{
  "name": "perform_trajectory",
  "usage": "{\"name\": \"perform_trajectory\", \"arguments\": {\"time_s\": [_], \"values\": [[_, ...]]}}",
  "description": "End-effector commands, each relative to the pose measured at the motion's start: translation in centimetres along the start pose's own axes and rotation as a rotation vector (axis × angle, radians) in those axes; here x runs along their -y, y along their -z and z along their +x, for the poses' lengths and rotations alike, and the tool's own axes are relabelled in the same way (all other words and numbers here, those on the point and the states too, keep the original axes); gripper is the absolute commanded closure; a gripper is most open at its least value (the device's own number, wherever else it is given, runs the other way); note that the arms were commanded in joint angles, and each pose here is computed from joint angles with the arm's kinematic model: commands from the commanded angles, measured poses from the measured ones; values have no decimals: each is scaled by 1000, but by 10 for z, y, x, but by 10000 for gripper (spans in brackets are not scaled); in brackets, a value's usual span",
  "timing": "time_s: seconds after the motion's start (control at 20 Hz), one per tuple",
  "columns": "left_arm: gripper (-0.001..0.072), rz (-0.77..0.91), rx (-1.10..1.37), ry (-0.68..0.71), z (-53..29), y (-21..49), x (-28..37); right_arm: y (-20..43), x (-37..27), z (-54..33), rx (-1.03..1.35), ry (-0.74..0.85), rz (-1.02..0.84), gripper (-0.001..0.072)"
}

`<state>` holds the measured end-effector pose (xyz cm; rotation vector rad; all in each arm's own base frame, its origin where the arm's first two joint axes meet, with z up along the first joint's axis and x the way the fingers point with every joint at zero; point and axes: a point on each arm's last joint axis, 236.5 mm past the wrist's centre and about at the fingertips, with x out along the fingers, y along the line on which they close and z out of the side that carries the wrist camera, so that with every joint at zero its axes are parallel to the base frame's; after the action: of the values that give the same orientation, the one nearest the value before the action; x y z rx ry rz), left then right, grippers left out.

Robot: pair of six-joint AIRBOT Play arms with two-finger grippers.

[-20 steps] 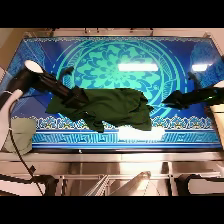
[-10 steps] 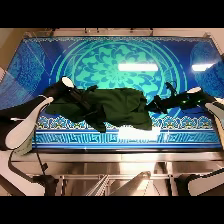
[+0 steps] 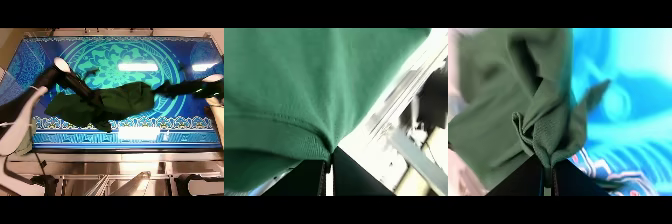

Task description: Fold the shirts.

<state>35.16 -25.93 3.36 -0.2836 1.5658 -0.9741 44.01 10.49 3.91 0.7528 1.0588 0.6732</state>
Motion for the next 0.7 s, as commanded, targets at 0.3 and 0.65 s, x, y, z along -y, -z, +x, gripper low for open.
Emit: {"name": "perform_trajectory", "arguments": {"time_s": [0.3,0.65], "values": [[680,300,930,-349,-340,59,170,-43,-240,-300,767,272,-623,687],[679,266,1034,-449,-345,114,162,15,-322,-299,811,209,-813,687]]}}
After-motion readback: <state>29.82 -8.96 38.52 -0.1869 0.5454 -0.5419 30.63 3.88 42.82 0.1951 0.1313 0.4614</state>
